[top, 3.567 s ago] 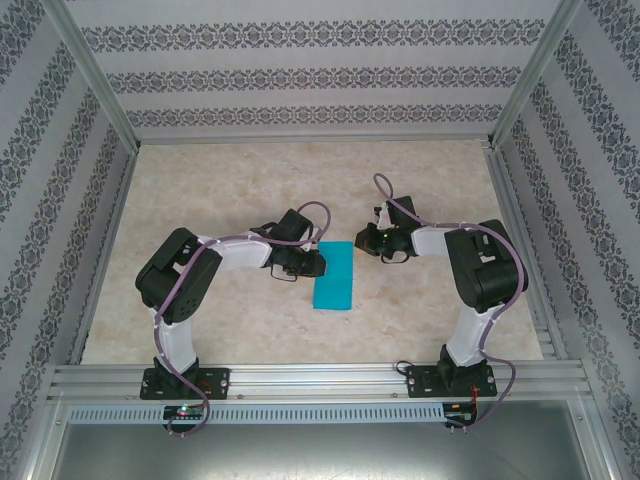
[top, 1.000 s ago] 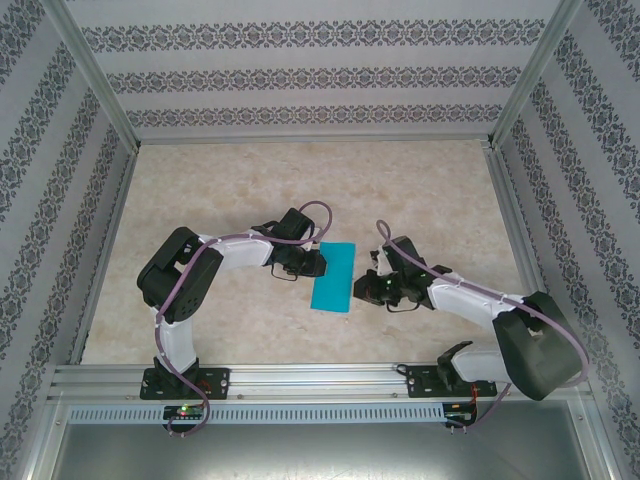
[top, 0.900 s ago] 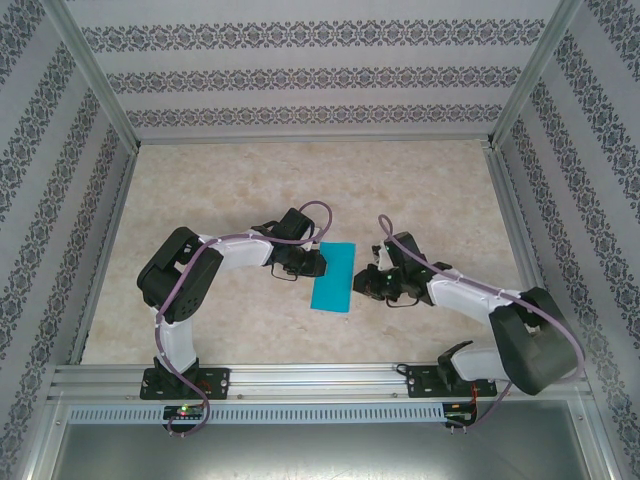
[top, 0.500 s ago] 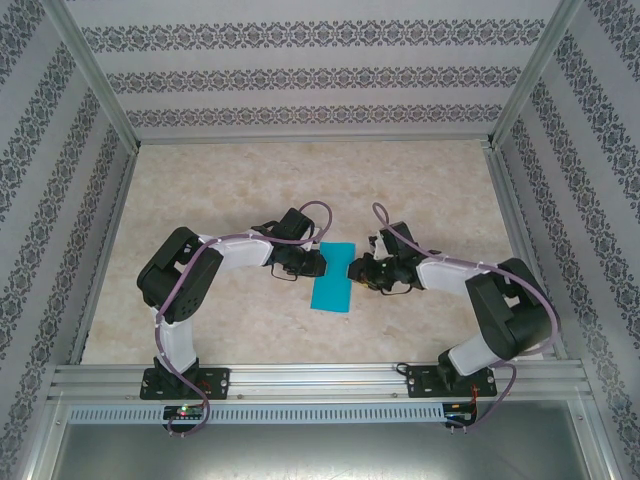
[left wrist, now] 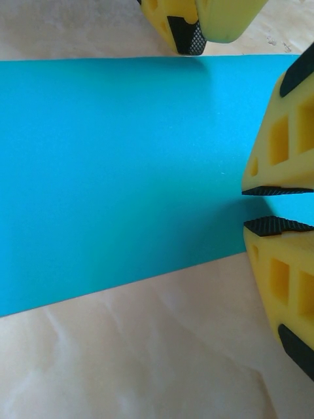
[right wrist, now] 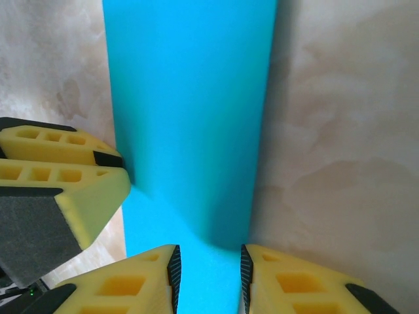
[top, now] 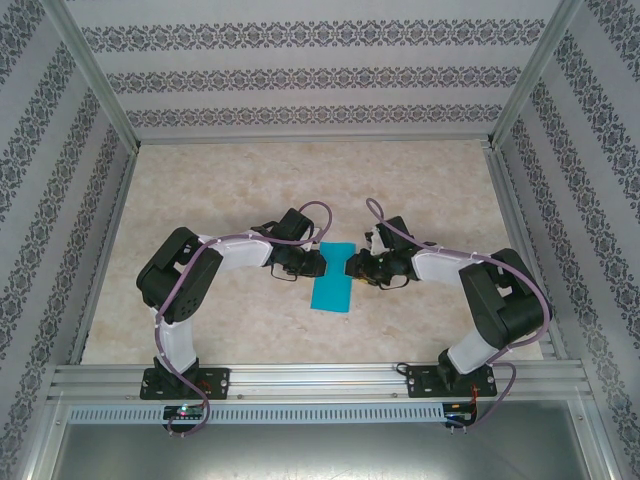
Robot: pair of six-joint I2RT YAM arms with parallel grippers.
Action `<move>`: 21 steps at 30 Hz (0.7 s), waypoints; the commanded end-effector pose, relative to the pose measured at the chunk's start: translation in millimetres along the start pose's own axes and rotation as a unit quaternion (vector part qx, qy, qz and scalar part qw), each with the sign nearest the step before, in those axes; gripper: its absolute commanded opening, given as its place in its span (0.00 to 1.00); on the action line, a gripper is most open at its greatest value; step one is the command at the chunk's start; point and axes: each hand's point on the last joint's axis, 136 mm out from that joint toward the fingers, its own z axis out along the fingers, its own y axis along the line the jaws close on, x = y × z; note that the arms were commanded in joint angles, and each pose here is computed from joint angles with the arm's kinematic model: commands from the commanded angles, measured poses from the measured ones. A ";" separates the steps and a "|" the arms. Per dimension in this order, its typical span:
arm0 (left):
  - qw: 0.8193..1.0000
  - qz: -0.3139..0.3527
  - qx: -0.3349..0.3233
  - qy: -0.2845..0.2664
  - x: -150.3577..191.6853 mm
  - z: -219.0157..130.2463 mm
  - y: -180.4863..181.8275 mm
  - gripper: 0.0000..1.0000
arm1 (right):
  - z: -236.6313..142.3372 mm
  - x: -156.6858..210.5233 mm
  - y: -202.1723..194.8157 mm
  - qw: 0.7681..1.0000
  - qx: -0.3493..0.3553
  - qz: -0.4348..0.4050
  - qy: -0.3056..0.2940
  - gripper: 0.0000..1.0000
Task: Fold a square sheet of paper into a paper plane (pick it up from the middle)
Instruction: Pick up the square sheet of paper from the center of the table.
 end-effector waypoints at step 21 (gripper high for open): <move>0.988 -0.028 -0.099 0.112 75.3 30.9 62.3 0.25 | 7.5 -26.6 18.8 0.999 -0.042 -0.017 0.004 0.35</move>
